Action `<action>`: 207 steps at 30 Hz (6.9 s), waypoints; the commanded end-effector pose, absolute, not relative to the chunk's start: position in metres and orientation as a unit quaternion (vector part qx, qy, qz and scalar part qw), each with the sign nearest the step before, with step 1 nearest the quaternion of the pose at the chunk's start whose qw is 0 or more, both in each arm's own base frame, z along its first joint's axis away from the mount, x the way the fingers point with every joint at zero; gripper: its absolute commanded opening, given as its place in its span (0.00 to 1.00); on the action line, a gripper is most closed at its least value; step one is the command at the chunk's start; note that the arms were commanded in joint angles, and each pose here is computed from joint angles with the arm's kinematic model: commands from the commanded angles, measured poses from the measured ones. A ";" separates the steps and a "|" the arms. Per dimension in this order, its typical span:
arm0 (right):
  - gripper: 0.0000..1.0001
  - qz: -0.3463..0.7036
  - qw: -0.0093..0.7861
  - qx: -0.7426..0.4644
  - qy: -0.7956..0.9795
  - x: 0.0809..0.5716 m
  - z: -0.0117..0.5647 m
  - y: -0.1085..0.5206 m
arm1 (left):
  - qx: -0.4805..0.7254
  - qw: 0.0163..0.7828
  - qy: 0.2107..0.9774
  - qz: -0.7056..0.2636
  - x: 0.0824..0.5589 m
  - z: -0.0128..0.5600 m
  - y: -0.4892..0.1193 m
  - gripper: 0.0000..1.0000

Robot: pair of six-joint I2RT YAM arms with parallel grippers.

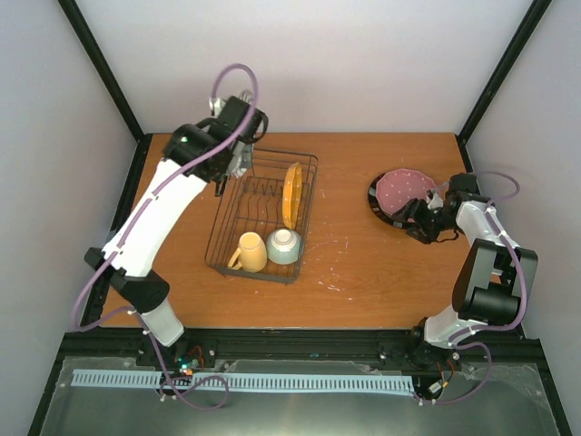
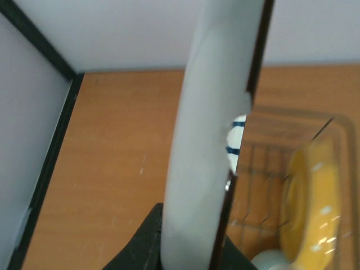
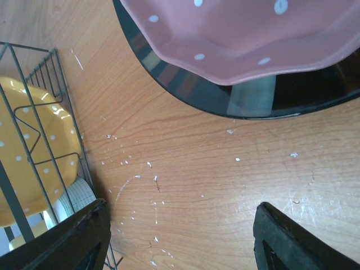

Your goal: Load the mixed dishes into the dish rack

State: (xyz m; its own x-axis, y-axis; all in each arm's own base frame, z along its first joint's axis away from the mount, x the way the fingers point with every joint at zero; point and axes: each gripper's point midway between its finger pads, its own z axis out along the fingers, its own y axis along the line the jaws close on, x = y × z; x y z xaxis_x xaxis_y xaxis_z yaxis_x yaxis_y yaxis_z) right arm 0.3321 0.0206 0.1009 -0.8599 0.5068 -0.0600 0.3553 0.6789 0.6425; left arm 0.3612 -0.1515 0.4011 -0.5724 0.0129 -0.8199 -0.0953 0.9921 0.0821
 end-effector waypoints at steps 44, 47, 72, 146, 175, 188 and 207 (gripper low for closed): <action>0.67 0.312 0.100 0.227 0.917 0.326 0.093 0.022 | 0.090 0.266 0.957 0.077 0.395 0.185 -0.218 0.01; 0.67 0.310 0.098 0.226 0.918 0.326 0.092 0.022 | 0.096 0.266 0.956 0.078 0.401 0.181 -0.223 0.04; 0.67 0.306 0.106 0.237 0.916 0.334 0.094 0.018 | 0.043 0.391 0.911 0.126 0.426 0.297 -0.217 1.00; 0.66 0.269 0.151 0.392 0.867 0.330 0.101 -0.073 | -0.058 0.482 0.874 -0.036 0.452 0.354 -0.215 1.00; 0.42 0.334 0.136 0.390 0.847 0.384 0.083 -0.086 | -0.050 0.473 0.879 -0.021 0.447 0.321 -0.187 1.00; 0.43 0.335 0.127 0.392 0.848 0.398 0.066 -0.082 | -0.042 0.471 0.881 -0.015 0.453 0.314 -0.185 1.00; 0.30 0.327 0.093 0.377 0.861 0.414 0.031 -0.058 | -0.035 0.467 0.884 0.006 0.456 0.304 -0.174 1.00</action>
